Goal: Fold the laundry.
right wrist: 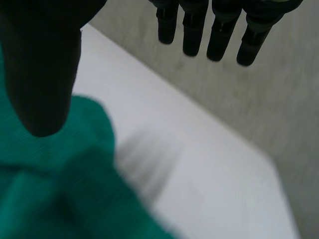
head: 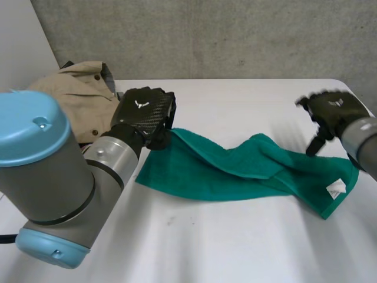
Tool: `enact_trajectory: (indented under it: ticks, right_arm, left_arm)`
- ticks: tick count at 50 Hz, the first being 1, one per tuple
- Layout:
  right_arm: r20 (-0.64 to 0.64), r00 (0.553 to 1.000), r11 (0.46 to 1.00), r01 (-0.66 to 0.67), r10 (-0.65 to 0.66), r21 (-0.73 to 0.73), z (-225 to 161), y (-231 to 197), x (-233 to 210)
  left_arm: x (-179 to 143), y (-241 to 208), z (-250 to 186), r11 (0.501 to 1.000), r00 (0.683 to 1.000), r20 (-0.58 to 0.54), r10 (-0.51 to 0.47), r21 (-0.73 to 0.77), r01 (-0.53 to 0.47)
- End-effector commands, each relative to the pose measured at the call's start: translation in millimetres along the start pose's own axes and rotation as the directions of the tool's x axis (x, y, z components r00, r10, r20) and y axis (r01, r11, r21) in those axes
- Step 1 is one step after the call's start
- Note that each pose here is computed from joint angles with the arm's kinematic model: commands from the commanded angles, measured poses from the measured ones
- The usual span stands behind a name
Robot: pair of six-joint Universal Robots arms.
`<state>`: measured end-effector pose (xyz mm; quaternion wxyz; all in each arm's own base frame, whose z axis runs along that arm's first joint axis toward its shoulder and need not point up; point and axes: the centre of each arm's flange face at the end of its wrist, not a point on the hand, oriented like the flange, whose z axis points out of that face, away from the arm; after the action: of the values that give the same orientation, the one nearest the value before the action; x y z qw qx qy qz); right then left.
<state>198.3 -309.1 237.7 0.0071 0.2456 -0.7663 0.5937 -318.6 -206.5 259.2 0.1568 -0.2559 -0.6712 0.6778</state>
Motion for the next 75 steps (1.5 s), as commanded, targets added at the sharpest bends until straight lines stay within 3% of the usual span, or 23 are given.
enact_trajectory:
  ticks: [1, 15, 33, 36, 42, 49, 54, 62, 65, 70, 73, 75]
  right_arm:
    - [0.042, 0.986, 0.966, -0.147, 0.159, -0.213, -23, 45, -6]
    - [0.068, 0.990, 0.969, -0.107, 0.125, -0.224, -2, 103, -24]
    - [0.022, 1.000, 0.990, -0.002, 0.005, -0.143, 25, 106, -14]
    - [0.010, 1.000, 0.993, 0.011, -0.009, -0.120, 25, 96, -9]
    - [-0.055, 0.993, 0.994, 0.109, -0.107, 0.019, -17, 10, 21]
    - [-0.036, 0.964, 0.965, 0.261, -0.262, -0.039, -54, -51, 52]
    - [-0.037, 0.935, 0.936, 0.352, -0.352, -0.003, -78, -84, 59]
    - [0.025, 0.928, 0.928, 0.373, -0.373, -0.013, -77, -80, 55]
    - [0.144, 0.932, 0.933, 0.348, -0.334, -0.089, -53, -52, 45]
    - [0.218, 0.931, 0.929, 0.330, -0.291, -0.168, -21, -20, 40]
    - [0.170, 0.936, 0.937, 0.328, -0.307, -0.117, 8, -18, 46]
    - [0.087, 0.943, 0.946, 0.324, -0.321, -0.023, 29, -29, 49]
  left_arm:
    - [-3, -16, -7, 0.999, 1.000, 0.006, -0.006, 0.047, 0.006]
    - [-5, -23, -7, 0.998, 1.000, 0.009, -0.006, 0.070, 0.006]
    - [-7, -21, -7, 0.998, 1.000, 0.016, 0.000, 0.063, -0.001]
    - [-8, -25, -7, 0.997, 1.000, 0.019, 0.001, 0.073, -0.002]
    - [-22, -51, -14, 0.989, 0.998, 0.060, -0.004, 0.147, -0.005]
    - [-61, -112, -36, 0.954, 0.981, 0.188, 0.038, 0.286, -0.092]
    - [-68, -133, -49, 0.941, 0.974, 0.218, 0.064, 0.310, -0.131]
    - [-59, -89, -27, 0.979, 0.981, 0.141, 0.132, 0.139, -0.152]
    - [-53, -49, -4, 0.987, 0.983, 0.087, 0.159, 0.017, -0.161]
    - [-48, 1, 34, 0.972, 0.976, 0.045, 0.215, -0.110, -0.209]
    - [-49, 9, 63, 0.960, 0.963, 0.049, 0.265, -0.105, -0.259]
    - [-52, -9, 85, 0.957, 0.953, 0.084, 0.290, -0.029, -0.288]
